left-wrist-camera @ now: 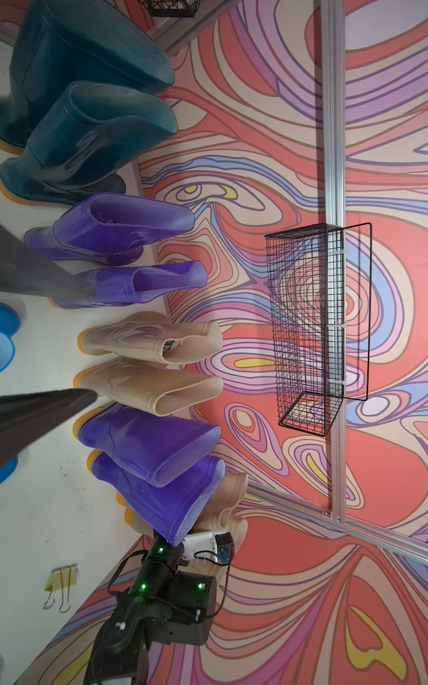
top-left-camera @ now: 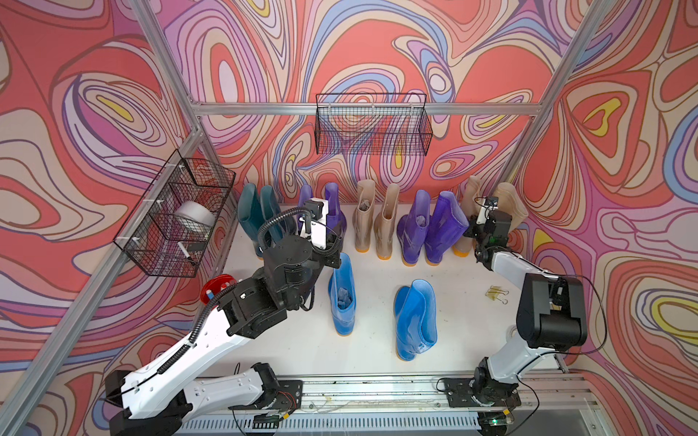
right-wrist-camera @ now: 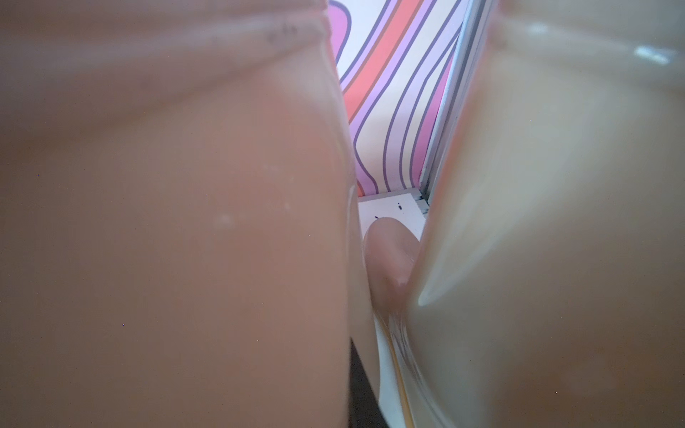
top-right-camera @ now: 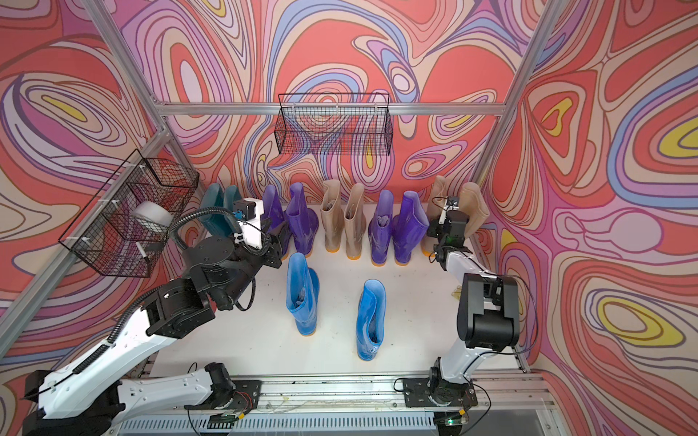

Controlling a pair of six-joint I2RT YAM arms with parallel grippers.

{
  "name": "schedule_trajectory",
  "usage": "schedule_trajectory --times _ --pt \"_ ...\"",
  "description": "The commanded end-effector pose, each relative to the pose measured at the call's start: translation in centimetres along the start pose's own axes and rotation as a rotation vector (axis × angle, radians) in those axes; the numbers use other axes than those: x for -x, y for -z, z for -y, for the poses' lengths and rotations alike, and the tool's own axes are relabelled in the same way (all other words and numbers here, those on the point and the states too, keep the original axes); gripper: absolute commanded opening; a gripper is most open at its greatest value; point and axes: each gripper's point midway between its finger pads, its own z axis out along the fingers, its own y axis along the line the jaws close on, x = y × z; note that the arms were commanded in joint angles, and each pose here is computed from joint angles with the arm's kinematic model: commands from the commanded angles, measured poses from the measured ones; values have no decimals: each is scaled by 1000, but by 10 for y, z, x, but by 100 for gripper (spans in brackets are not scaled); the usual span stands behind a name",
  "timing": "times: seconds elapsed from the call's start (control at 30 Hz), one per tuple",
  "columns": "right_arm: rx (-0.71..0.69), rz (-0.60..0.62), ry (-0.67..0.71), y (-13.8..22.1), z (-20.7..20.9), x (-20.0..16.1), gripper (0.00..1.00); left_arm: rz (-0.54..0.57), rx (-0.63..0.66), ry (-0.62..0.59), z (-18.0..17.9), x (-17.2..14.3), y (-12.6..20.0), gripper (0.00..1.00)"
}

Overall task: Match and arrange rain boots in pairs
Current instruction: Pair a pair of rain boots at the center of the board.

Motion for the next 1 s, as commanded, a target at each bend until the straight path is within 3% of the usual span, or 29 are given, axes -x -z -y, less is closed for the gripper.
schedule_trajectory --times 0.0,0.53,0.73,0.97 --pt "-9 -36 -16 0 4 -19 20 -13 21 14 -8 -5 5 42" --pt "1 -101 -60 27 1 -13 67 -33 36 35 -20 -12 18 43" --pt "-1 -137 -78 52 1 -2 78 -40 39 39 -26 -12 26 47" --pt "0 -155 -98 95 0 19 84 -71 29 18 -27 -18 30 48"
